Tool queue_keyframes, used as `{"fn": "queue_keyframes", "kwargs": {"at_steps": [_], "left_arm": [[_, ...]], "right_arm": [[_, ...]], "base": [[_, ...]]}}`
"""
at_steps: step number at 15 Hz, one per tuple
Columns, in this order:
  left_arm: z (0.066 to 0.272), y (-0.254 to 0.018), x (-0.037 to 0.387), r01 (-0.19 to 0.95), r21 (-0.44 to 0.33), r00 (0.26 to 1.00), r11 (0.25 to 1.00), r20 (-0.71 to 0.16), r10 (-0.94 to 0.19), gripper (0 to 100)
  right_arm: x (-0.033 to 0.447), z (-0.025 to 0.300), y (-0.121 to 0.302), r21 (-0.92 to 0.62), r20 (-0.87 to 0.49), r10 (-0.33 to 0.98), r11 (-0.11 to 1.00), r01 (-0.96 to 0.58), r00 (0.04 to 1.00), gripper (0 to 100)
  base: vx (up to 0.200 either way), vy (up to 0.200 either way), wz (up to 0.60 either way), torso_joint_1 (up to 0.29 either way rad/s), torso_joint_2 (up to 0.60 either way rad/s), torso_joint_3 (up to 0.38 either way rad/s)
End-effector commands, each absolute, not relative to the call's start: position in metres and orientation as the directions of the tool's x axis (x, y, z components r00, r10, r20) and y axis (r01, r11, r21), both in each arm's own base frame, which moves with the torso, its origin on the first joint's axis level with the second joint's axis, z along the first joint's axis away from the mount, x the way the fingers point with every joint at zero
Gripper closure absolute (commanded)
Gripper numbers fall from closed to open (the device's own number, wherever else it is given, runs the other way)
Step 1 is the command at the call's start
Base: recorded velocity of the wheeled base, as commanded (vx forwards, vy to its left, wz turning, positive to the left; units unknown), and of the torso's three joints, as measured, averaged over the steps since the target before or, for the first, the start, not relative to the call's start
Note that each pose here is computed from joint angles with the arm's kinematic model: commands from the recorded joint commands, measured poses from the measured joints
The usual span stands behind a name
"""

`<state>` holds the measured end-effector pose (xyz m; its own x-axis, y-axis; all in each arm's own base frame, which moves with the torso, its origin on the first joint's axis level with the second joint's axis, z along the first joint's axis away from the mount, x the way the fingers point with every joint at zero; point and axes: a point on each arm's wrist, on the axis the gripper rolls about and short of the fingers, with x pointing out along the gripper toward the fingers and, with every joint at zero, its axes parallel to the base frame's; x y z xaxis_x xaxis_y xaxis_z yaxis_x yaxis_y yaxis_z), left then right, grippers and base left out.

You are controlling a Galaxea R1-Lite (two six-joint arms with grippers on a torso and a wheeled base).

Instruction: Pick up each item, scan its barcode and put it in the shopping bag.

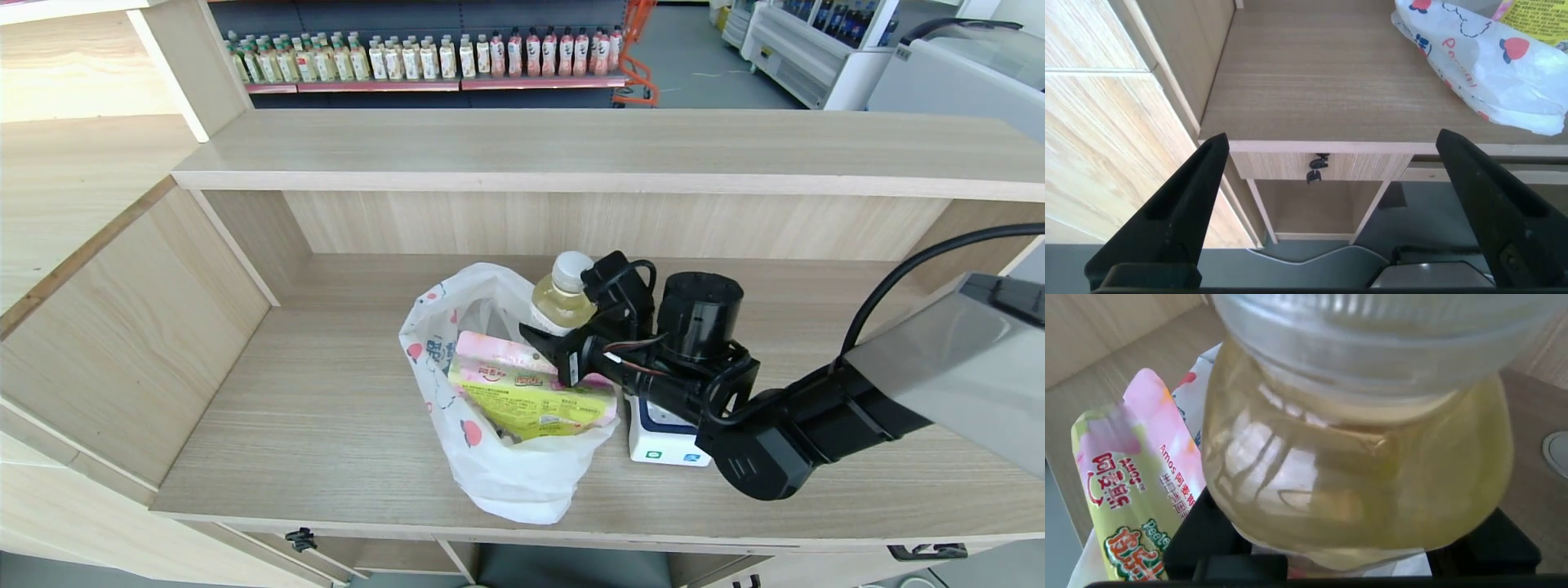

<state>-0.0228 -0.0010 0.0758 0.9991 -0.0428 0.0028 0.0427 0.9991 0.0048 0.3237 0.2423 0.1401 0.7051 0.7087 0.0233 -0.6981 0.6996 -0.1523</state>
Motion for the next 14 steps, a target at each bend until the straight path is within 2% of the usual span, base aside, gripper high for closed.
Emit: {"fn": "queue_keyframes", "kwargs": {"at_steps": [1, 7, 14], "left_arm": [[0.076, -0.001, -0.023, 0.043, 0.005, 0.999, 0.999, 0.002, -0.043, 0], [0.076, -0.001, -0.023, 0.043, 0.005, 0.999, 0.999, 0.002, -0.043, 0], [0.076, -0.001, -0.023, 0.043, 0.005, 0.999, 0.999, 0.002, -0.043, 0]], "right_arm": [[0.326, 0.139, 0.238, -0.156, 0.011, 0.715, 0.692, -0.705, 0.699, 100], [0.332, 0.123, 0.233, -0.297, -0.020, 0.704, 0.674, -0.676, 0.710, 100], [0.331, 0.107, 0.248, -0.419, 0.036, 0.725, 0.636, -0.648, 0.688, 100]], "base": [[0.000, 0.000, 0.00, 0.000, 0.00, 0.000], [0.000, 0.000, 0.00, 0.000, 0.00, 0.000], [0.000, 0.000, 0.00, 0.000, 0.00, 0.000]]}}
